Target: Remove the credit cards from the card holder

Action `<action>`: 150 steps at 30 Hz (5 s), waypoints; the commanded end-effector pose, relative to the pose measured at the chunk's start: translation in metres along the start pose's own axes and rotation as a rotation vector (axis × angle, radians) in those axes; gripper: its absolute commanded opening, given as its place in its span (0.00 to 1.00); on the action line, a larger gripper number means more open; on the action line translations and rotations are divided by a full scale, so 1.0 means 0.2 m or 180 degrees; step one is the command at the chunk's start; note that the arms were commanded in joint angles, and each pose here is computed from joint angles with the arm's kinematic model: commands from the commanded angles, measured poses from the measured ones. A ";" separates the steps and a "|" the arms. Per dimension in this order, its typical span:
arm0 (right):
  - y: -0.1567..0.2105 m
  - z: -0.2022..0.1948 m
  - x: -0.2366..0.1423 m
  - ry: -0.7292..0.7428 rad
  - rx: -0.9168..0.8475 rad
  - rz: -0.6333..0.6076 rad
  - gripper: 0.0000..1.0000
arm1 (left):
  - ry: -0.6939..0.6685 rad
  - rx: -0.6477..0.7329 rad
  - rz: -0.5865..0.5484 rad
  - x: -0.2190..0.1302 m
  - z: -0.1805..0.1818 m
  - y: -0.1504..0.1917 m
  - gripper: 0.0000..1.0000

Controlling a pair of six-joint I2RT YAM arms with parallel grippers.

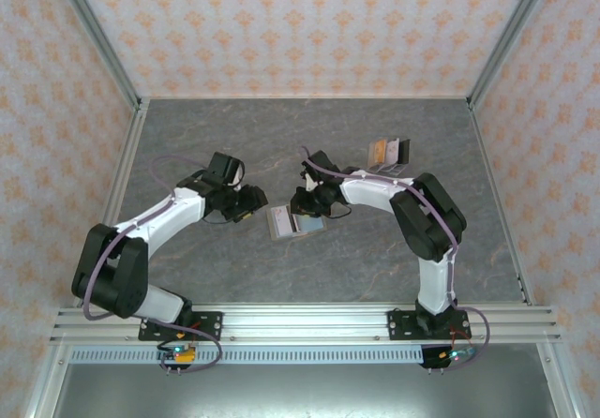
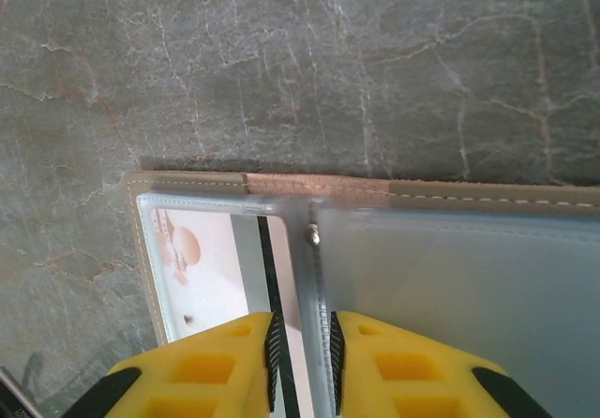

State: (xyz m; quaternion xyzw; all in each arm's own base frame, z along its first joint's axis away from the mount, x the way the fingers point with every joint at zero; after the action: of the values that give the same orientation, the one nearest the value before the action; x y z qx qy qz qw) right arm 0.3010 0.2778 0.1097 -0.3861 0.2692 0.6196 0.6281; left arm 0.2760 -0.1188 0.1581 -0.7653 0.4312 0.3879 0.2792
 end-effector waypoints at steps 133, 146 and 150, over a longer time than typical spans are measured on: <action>-0.03 -0.04 -0.56 -0.1265 0.0072 -0.1079 0.00 | 0.1302 0.0181 0.0025 -0.06 -0.35 -0.08 0.66; -0.21 0.06 -0.83 -0.2163 0.0206 -0.1271 0.00 | 0.2355 0.0286 0.0107 -0.13 -0.57 -0.15 0.58; -0.25 0.09 -0.88 -0.2243 0.0185 -0.1359 0.00 | 0.2428 0.0329 0.0044 -0.16 -0.59 -0.16 0.46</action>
State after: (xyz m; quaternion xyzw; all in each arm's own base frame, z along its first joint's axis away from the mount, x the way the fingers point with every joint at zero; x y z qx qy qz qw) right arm 0.3265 0.1930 0.2357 -0.1866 0.0336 0.5631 0.8044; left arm 0.3292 -0.1755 0.2263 -0.8345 0.5239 0.1121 0.1289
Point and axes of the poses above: each hand's point on the last joint's axis, 136 mm out from that joint toward the fingers, its own x axis out along the fingers, its own z axis along the line the jaws close on, y = z × x, the point moved 9 cm from there along -x, back along the fingers, and after that the axes turned 2 degrees about -x, right-handed, at the moved point
